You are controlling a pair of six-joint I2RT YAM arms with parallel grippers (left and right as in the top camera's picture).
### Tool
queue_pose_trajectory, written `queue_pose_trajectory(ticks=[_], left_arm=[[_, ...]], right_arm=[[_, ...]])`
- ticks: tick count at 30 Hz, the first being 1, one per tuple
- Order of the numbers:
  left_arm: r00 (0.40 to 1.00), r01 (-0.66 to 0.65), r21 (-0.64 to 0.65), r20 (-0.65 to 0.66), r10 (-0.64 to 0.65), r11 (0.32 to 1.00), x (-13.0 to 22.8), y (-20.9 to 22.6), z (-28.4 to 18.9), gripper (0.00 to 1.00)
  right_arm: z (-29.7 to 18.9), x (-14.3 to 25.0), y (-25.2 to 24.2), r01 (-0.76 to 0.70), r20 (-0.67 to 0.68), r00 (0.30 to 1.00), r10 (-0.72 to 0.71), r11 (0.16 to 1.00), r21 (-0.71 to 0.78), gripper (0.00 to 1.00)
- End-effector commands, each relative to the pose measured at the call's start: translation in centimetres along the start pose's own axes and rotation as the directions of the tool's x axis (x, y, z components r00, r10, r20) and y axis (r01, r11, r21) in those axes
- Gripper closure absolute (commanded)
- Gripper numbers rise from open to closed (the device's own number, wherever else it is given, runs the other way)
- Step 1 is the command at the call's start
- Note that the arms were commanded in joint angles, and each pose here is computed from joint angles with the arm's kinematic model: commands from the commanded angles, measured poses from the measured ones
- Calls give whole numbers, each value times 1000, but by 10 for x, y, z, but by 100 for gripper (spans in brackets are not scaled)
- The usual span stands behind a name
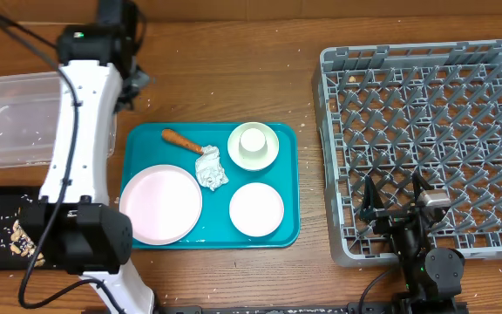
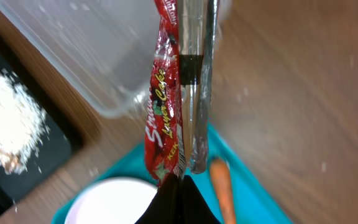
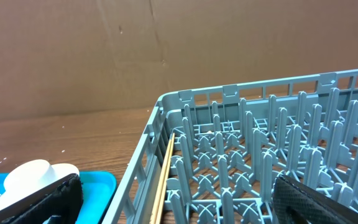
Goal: Sort waste into correct bins and load items into the dishwasher
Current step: 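Lift the wrapper with the left gripper and drop it into the clear bin, then move the left gripper to the tissue on the teal tray and grip it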
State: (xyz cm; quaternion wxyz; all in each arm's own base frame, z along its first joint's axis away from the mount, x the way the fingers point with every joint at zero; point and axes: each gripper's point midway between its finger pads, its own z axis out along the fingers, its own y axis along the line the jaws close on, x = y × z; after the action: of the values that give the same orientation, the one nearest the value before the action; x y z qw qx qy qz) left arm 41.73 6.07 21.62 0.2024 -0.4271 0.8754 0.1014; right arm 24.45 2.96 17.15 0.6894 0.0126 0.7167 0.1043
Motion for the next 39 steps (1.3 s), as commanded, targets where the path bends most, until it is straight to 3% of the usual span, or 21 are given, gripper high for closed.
queue_pose_trajectory(ticks=[1, 4, 11, 16, 19, 21, 25, 29, 31, 33, 39], left_arm=[[994, 67, -35, 93, -63, 997, -36, 23, 2, 96], [976, 157, -70, 164, -144, 985, -68, 46, 19, 96], [955, 267, -128, 169, -244, 955, -97, 85, 60, 95], [953, 293, -156, 134, -273, 943, -100, 100, 82, 67], [959, 275, -163, 120, -258, 947, -100, 104, 86, 27], [967, 244, -169, 112, -227, 955, -100, 104, 86, 16], [987, 158, -130, 32, -155, 979, -87, 94, 84, 15], [993, 36, 48, -114, -30, 998, -64, 62, 82, 15], [979, -24, 194, -193, 62, 981, -47, 37, 77, 14], [942, -56, 390, -285, 178, 919, -20, 6, 60, 15], [867, -108, 538, -360, 344, 836, 24, -23, 34, 17]], right_arm=[[0, 2, 0, 4, 4, 1000, -4, 1000, 0, 0], [0, 2, 0, 4, 4, 1000, -4, 1000, 0, 0], [0, 2, 0, 4, 4, 1000, -4, 1000, 0, 0], [0, 2, 0, 4, 4, 1000, -4, 1000, 0, 0], [0, 2, 0, 4, 4, 1000, -4, 1000, 0, 0], [0, 2, 0, 4, 4, 1000, -4, 1000, 0, 0], [0, 2, 0, 4, 4, 1000, -4, 1000, 0, 0], [0, 2, 0, 4, 4, 1000, -4, 1000, 0, 0], [0, 2, 0, 4, 4, 1000, -4, 1000, 0, 0], [0, 2, 0, 4, 4, 1000, -4, 1000, 0, 0], [0, 2, 0, 4, 4, 1000, -4, 1000, 0, 0]])
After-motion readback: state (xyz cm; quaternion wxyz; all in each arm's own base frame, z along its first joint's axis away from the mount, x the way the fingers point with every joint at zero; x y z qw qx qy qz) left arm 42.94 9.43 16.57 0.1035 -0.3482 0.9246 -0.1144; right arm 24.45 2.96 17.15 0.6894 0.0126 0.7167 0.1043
